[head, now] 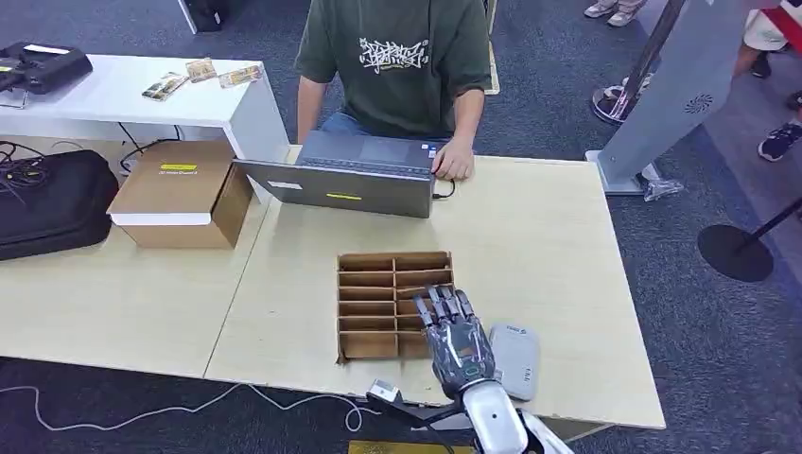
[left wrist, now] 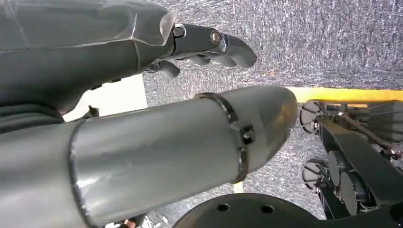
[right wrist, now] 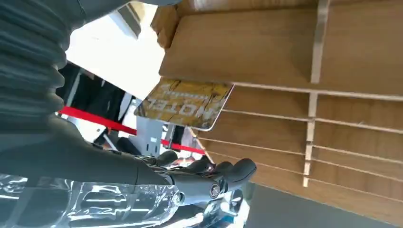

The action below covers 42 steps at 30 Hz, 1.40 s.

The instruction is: Pass the card to the sensor for recognition and then transmit it.

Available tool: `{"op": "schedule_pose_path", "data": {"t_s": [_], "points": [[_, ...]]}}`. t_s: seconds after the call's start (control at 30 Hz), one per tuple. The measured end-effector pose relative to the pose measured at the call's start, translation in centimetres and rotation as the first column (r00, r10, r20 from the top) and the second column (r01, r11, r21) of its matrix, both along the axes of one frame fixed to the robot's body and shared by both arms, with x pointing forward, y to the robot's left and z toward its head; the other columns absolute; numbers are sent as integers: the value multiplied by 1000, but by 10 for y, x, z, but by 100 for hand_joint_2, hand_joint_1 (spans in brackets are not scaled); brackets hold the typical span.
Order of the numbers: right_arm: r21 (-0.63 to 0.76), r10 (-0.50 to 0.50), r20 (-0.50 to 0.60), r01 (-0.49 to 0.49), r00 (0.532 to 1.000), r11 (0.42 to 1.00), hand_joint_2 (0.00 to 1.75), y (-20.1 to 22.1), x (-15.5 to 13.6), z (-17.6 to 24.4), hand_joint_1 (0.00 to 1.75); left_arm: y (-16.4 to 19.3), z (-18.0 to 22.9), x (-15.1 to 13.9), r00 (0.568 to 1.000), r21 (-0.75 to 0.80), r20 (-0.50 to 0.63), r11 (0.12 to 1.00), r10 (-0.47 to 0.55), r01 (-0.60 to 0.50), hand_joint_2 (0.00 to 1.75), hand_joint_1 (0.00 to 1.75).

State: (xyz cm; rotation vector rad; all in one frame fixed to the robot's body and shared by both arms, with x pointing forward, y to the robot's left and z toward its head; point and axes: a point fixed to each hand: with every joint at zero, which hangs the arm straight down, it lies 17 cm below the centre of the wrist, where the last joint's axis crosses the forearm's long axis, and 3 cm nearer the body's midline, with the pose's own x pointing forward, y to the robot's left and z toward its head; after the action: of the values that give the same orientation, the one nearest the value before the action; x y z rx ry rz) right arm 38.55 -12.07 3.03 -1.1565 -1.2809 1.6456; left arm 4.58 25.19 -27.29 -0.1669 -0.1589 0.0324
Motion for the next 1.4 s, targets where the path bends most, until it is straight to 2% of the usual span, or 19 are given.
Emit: {"op": "schedule_pose_path", "data": {"t_s": [0.23,0.57,1.0,1.4], "points": [[1,-37,25,37,999,999,175,-4,3,15,0,0,0,0,1000,0,3,1000,1,-1,0,0],[7,-17,54,16,998,1000,175,-1,2,32,0,1,0,1,1000,2,4,1000,-4,4,0,0],[14,54,9,-54,999,998,175,11,-9,19,0,6,0,1,1000,7,-1,1000,2,-2,0,0],[16,45,-2,-45,999,999,175,12,-7,15,0,6,0,1,1000,8,-1,1000,2,-2,0,0]]}}
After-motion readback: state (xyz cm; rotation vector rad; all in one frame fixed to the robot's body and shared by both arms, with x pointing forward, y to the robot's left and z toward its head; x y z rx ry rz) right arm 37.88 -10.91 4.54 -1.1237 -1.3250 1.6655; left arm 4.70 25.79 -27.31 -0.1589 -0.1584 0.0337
